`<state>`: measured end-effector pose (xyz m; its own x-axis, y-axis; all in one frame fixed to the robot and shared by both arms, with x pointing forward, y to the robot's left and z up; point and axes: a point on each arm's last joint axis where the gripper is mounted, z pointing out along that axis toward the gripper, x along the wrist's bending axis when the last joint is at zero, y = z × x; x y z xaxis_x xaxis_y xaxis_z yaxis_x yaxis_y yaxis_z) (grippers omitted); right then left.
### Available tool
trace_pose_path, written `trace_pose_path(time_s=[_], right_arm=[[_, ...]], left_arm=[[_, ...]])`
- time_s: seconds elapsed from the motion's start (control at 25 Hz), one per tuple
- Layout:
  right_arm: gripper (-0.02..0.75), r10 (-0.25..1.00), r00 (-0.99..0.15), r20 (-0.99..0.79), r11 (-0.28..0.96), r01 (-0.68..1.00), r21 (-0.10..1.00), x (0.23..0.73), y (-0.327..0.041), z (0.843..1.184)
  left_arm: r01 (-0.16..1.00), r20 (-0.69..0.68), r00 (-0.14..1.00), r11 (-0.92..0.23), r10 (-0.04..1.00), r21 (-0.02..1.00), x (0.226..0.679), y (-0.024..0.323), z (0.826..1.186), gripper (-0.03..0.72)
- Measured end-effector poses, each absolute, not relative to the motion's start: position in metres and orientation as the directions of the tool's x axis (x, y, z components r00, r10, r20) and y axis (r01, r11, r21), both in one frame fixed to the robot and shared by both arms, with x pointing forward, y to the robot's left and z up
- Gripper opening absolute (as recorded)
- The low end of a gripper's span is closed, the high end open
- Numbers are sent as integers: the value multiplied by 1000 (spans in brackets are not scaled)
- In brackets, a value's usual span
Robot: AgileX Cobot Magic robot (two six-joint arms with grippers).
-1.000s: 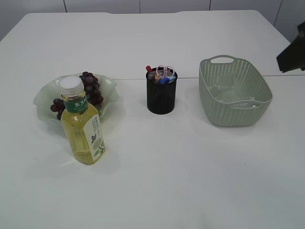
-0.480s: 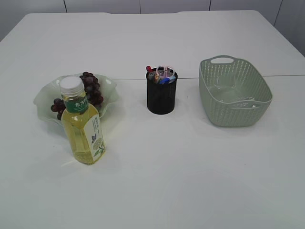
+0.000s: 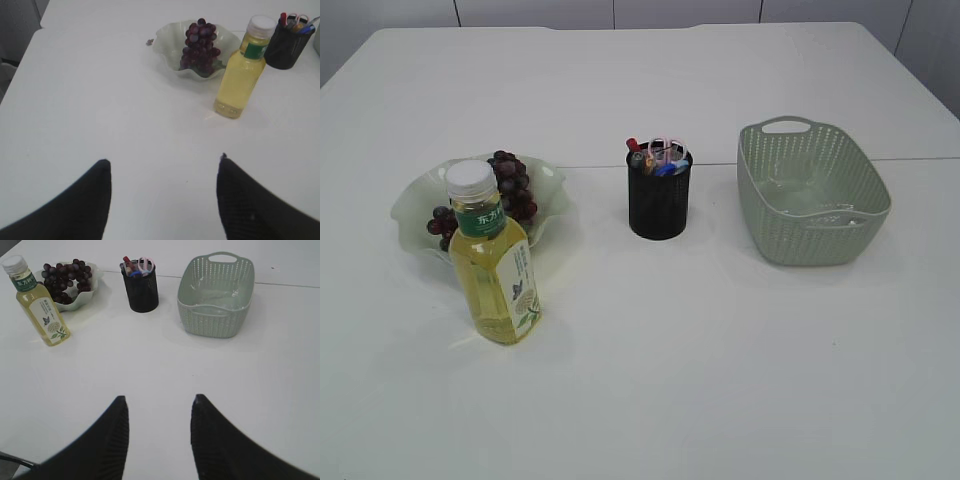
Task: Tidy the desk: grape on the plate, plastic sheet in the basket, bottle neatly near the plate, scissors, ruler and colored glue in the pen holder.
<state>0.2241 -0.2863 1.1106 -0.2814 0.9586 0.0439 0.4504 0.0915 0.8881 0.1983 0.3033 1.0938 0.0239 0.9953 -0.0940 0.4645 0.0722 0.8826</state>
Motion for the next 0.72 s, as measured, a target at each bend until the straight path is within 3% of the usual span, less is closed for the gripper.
trace_pose_path(time_s=[0.36, 0.72], right_arm=[[305, 963, -268, 12, 127, 496, 859, 205, -292, 1068], [305, 970, -241, -7, 136, 521, 843, 222, -293, 1046]], left_arm=[[556, -78, 21, 53, 997, 830, 213, 302, 1066, 486], [507, -71, 31, 45, 997, 861, 226, 302, 1059, 486]])
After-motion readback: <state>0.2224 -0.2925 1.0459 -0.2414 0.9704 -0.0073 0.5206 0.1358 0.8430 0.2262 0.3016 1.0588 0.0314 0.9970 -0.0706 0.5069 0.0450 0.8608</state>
